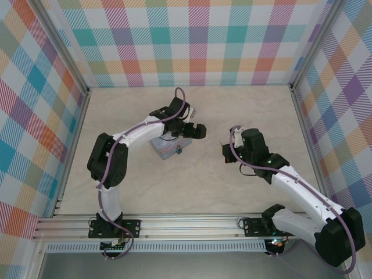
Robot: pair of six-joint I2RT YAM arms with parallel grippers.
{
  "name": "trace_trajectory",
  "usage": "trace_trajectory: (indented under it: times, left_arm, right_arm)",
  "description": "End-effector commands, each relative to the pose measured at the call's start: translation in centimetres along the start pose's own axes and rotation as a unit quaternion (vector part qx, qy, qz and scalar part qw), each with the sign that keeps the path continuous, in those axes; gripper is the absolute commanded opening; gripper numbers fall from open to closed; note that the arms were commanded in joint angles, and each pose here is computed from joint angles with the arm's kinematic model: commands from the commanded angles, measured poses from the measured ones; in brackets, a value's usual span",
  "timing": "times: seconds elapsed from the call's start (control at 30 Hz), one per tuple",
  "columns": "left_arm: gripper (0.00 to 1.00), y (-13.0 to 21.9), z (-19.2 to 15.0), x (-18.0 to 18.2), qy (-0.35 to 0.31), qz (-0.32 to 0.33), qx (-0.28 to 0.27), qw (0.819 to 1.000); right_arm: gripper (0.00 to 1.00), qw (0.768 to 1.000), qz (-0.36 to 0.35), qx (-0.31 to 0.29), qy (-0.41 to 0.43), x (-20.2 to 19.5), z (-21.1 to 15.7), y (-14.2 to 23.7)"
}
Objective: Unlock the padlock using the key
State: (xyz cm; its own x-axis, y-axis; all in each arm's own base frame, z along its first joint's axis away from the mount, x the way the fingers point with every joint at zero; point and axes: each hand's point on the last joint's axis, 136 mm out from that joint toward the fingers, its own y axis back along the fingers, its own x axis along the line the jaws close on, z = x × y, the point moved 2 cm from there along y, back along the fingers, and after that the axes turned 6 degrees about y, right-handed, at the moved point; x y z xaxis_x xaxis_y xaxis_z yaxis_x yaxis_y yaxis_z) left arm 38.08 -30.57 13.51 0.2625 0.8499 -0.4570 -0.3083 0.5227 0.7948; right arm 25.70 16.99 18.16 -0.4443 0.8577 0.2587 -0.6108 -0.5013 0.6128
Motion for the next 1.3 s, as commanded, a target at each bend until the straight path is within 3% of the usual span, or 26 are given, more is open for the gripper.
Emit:
trace_trajectory:
  times: [0.0,0.27,0.93,1.07,1.27]
  left_arm:
    - [1.00,-0.8,-1.0,0.3,-0.006,0.016,0.019,1.000]
    - [1.00,-0.2,-3.3,-1.7,-0.030,-0.026,0.043,0.998]
    - [1.00,4.1,-7.8,-3.2,-0.070,-0.076,0.098,0.990]
    - [1.00,5.8,-7.9,-2.8,-0.071,-0.065,0.071,0.993]
    - [1.00,9.0,-4.7,-0.4,-0.021,0.010,-0.004,1.000]
  right_arm:
    - [0.00,1.000,-0.007,-0.001,-0.002,-0.2,-0.2,0.3]
    - [0.00,0.998,-0.058,0.000,0.009,-1.8,-0.2,1.5]
    - [0.00,0.997,-0.076,-0.004,-0.001,-3.0,-0.3,1.7]
    - [0.00,0.997,-0.076,-0.007,-0.006,-3.3,-0.2,1.6]
    - [0.00,0.998,-0.068,0.000,-0.007,-3.2,-0.1,1.0]
